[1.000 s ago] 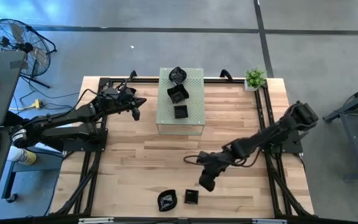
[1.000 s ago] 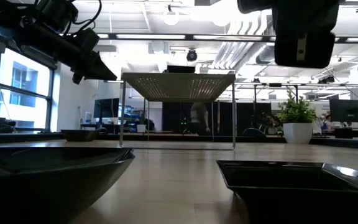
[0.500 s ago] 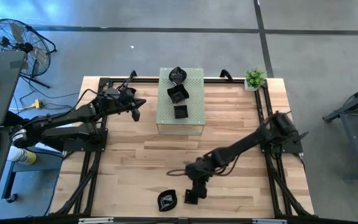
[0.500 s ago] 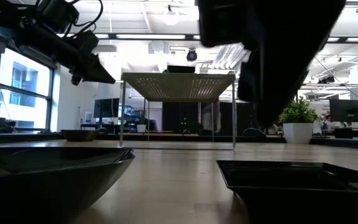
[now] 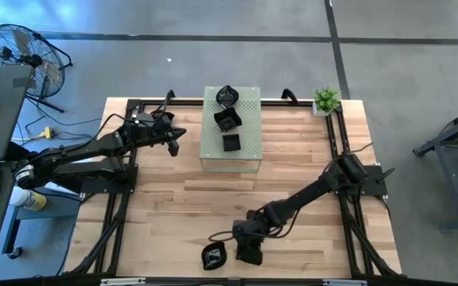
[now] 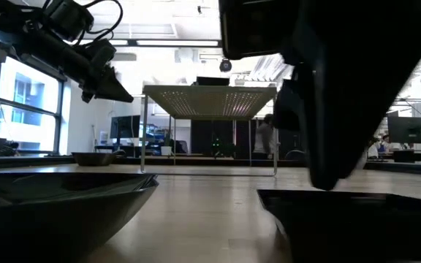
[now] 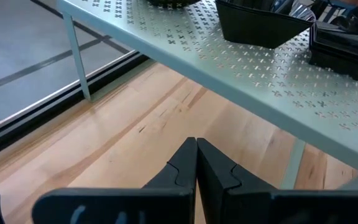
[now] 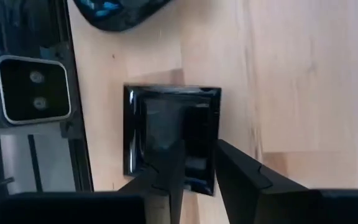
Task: Pick & Place Mini shaped plates
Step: Stack the black square plate on top of the black square plate on the shelf
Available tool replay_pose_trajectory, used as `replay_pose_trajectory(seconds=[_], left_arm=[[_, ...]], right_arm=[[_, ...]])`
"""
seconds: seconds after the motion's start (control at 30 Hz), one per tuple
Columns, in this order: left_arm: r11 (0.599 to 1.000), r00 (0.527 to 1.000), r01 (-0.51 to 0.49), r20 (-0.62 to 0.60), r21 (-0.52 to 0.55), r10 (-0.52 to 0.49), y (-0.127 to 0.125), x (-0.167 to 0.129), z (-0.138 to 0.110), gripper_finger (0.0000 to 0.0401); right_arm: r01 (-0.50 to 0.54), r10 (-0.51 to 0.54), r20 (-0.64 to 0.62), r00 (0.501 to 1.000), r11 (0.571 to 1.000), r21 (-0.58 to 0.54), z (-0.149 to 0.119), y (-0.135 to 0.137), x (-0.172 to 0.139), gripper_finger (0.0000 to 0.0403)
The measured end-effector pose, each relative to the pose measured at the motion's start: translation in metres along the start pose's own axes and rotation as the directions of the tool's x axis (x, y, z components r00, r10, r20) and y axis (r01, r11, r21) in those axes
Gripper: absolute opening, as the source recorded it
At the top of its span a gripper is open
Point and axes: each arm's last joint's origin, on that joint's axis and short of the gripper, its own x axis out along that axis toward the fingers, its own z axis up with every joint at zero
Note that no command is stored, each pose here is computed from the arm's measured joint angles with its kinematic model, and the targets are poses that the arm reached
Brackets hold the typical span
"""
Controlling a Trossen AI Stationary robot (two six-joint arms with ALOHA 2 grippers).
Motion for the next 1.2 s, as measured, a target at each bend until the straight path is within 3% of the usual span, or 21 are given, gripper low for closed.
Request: replay_pose_trajectory(seconds=[0.2,0.53,0.7,0.93,1.2], left_arm=[[1.0,1.0,0.0,0.0,0.0,0.0,0.0,0.0,0.0,0.0],[1.0,1.0,0.0,0.0,0.0,0.0,0.0,0.0,0.0,0.0],[1.0,1.0,0.003,-0.003,0.0,-0.003,0.0,0.0,0.0,0.0],[1.0,1.0,0.024,-0.007,-0.001,-0.024,-0.001,0.0,0.0,0.0],[1.0,1.0,0.024,-0.007,-0.001,-0.024,-0.001,0.0,0.0,0.0]], right_arm=[[0.053,-0.053,0.008,0.999,0.999,0.007,-0.004,0.0,0.001,0.0081],[0.023,-0.023,-0.012,1.0,0.999,0.024,-0.004,-0.002,0.009,0.0076],[0.009,-0.008,-0.023,1.0,0.999,0.047,-0.004,-0.002,0.016,0.006],[0.006,-0.006,-0.011,1.0,0.997,0.076,-0.004,-0.002,0.016,0.0008],[-0.045,0.041,0.031,0.999,0.987,0.155,0.001,0.002,0.016,0.0008]])
